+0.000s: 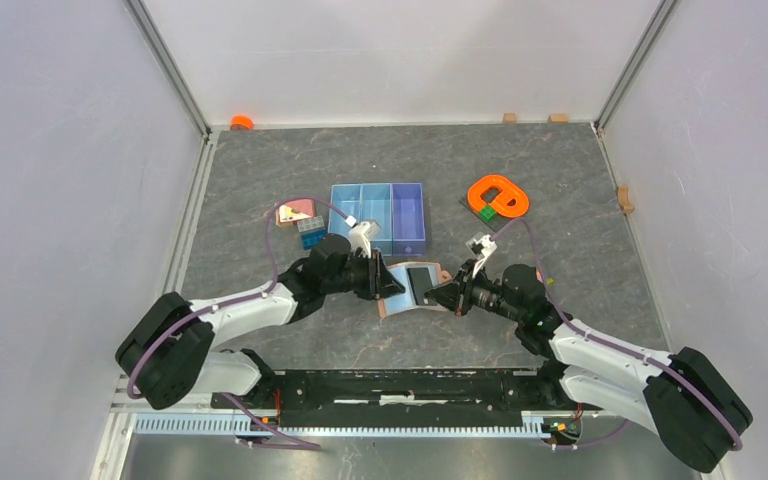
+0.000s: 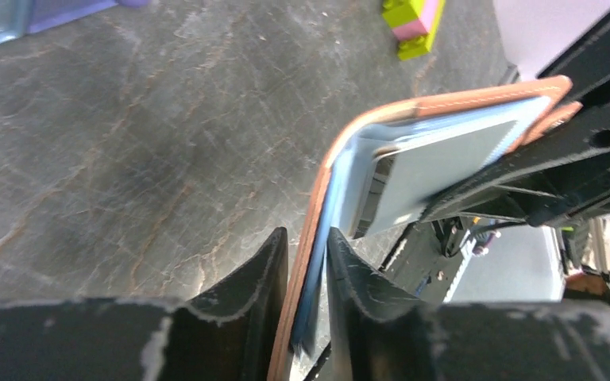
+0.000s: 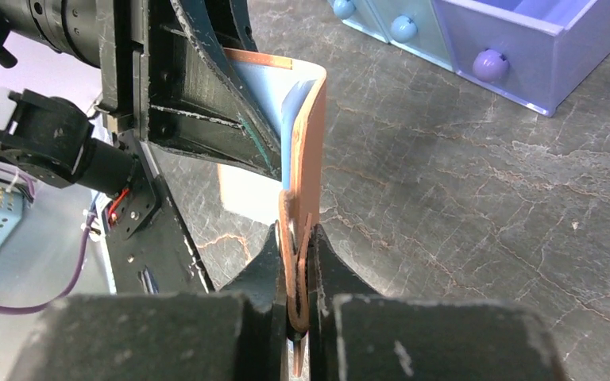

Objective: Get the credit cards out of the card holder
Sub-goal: Open the card holder.

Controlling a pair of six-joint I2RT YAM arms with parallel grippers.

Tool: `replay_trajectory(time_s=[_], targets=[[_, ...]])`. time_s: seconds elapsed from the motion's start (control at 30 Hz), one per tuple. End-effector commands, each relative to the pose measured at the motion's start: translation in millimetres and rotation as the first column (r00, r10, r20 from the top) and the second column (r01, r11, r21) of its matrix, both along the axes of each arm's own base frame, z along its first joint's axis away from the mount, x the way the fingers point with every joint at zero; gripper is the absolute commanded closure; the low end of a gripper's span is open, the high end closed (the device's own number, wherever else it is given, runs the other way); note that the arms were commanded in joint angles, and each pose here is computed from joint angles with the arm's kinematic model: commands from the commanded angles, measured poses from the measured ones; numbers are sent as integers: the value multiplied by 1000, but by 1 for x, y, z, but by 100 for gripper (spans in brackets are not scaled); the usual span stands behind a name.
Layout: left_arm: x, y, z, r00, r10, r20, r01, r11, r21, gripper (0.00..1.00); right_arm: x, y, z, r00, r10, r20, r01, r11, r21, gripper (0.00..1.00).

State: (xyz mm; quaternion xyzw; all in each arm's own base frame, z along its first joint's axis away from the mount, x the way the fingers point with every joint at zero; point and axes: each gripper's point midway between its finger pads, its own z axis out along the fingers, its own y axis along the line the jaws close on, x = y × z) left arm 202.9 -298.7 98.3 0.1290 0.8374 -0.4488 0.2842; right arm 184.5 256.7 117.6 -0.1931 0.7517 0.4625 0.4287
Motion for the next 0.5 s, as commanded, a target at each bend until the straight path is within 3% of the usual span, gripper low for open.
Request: replay_trajectory(time_s=[0.0, 0.07, 0.13, 0.23, 0.37, 0.47], targets=[[35, 37, -12, 978, 198, 72, -209, 955, 209, 63, 1, 2, 32, 999, 2, 49, -8, 993, 121, 100], [47, 61, -13, 944, 309, 115, -330, 899, 287, 53, 3, 0, 30, 999, -11, 37, 6, 992, 126, 100], [50, 73, -4, 924, 348, 160, -381, 880, 284, 51, 5, -3, 27, 999, -28, 21, 25, 992, 125, 100], [43, 71, 20, 915, 344, 209, -380, 911, 163, 48, 10, -7, 22, 998, -59, -3, 59, 991, 120, 100], [14, 41, 66, 941, 184, 284, -162, 982, -98, 50, 12, -8, 19, 997, -72, -16, 73, 990, 121, 100], [10, 43, 76, 934, 191, 303, -159, 979, -125, 48, 14, -10, 17, 996, -90, -21, 92, 989, 114, 100]])
